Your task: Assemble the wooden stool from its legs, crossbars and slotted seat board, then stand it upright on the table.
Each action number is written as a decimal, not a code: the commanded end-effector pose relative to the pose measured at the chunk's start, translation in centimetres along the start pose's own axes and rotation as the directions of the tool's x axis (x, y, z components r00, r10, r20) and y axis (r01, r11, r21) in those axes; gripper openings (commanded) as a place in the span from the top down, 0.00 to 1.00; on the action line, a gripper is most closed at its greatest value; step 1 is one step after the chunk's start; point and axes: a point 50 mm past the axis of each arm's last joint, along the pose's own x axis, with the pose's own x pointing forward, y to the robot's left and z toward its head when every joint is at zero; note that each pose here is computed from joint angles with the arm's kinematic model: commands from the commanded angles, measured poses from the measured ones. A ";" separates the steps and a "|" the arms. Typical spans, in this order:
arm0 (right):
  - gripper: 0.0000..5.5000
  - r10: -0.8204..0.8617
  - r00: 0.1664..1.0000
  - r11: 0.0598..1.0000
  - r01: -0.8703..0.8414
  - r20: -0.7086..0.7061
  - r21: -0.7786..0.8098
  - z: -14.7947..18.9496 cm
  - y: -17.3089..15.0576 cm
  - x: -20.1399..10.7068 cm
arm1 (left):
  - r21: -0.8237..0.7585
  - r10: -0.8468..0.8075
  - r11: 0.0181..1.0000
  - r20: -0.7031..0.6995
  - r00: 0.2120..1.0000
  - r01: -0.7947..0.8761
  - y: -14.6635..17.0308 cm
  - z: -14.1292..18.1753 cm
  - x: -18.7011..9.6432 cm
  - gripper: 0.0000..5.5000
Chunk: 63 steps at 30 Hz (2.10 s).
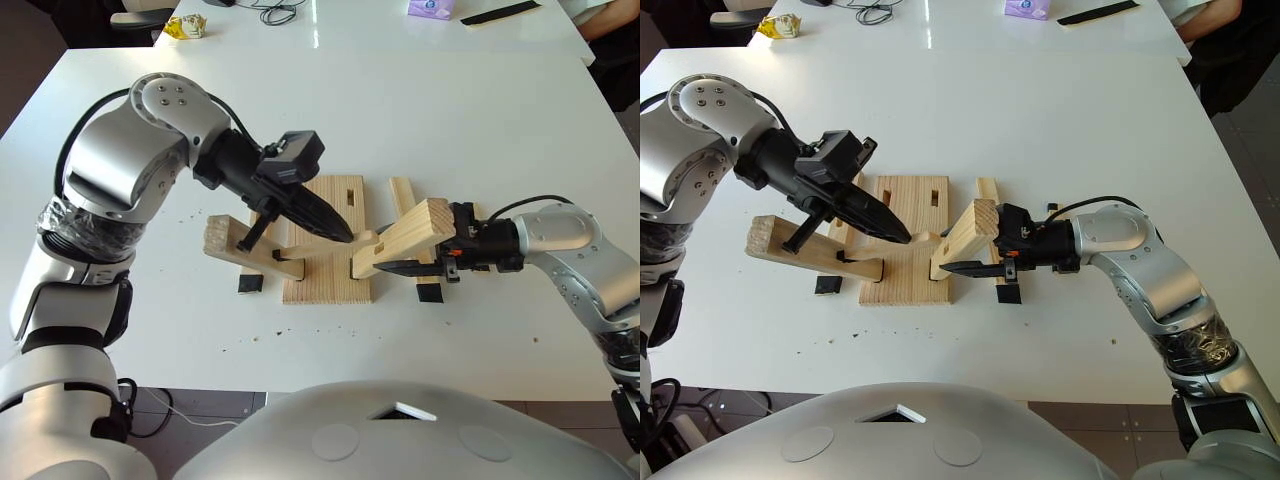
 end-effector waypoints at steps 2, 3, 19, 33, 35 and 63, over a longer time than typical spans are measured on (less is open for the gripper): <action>0.63 0.013 0.995 0.995 -0.003 -0.096 0.097 -2.3 0.6 0.3 | 0.000 -0.004 1.000 -0.011 1.000 0.004 0.3 -0.3 0.6 1.00; 0.63 0.013 0.995 0.995 -0.004 -0.096 0.097 -2.3 0.5 0.3 | -0.002 -0.004 1.000 -0.012 1.000 0.004 0.3 -0.4 0.7 1.00; 0.63 0.019 0.996 0.996 -0.012 -0.088 0.087 -1.9 0.6 0.4 | -0.031 -0.021 0.999 -0.034 0.999 0.020 0.3 -1.5 1.7 1.00; 0.63 0.022 0.996 0.996 -0.015 -0.088 0.086 -1.8 0.7 0.3 | -0.040 -0.003 0.999 -0.044 0.999 0.001 0.7 -1.8 2.0 1.00; 0.63 0.022 0.996 0.996 -0.014 -0.088 0.085 -1.8 0.7 0.3 | -0.042 -0.004 0.999 -0.044 0.999 0.003 0.7 -1.9 2.1 1.00; 0.63 0.023 0.996 0.997 -0.016 -0.087 0.079 -1.7 0.6 0.5 | -0.075 0.065 0.995 -0.035 0.997 -0.067 1.5 -2.7 3.2 1.00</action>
